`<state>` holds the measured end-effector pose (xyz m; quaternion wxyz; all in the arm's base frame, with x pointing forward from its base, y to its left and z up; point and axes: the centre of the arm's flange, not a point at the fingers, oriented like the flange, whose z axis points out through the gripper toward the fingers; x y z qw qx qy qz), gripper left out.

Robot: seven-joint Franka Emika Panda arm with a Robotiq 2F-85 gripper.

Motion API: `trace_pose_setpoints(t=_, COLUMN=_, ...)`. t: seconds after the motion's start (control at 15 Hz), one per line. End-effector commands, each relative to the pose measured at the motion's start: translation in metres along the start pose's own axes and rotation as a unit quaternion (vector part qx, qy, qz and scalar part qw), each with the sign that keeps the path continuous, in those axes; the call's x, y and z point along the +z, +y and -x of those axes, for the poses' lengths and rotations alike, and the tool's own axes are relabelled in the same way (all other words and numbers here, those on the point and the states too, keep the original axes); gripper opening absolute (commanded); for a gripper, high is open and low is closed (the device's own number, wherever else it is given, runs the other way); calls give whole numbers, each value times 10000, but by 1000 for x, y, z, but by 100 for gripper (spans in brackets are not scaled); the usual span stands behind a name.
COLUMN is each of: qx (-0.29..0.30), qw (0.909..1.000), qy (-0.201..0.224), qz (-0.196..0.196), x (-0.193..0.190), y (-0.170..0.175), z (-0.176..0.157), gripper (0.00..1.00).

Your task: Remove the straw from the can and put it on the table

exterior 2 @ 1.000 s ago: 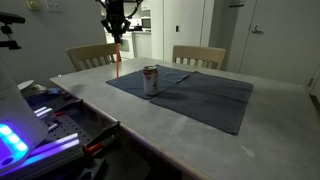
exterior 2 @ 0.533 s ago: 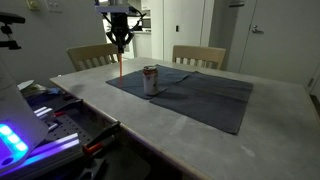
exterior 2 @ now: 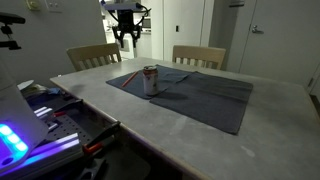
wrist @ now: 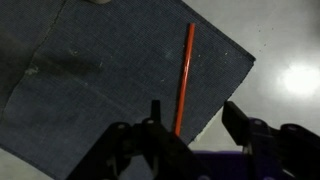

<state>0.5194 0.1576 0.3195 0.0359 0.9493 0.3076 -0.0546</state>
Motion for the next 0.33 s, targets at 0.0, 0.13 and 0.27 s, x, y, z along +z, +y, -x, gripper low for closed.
trace_pose_setpoints(t=0.0, qx=34, qw=9995, qy=284, qz=152, x=-35, y=10, z=10, gripper=98)
trace_pose_setpoints(t=0.13, qx=106, qw=9990, qy=367, qz=224, x=-48, y=15, z=12, gripper=100)
trace_pose_setpoints(t=0.27, qx=122, qw=9985, qy=456, qz=268, x=-55, y=20, z=16, gripper=100)
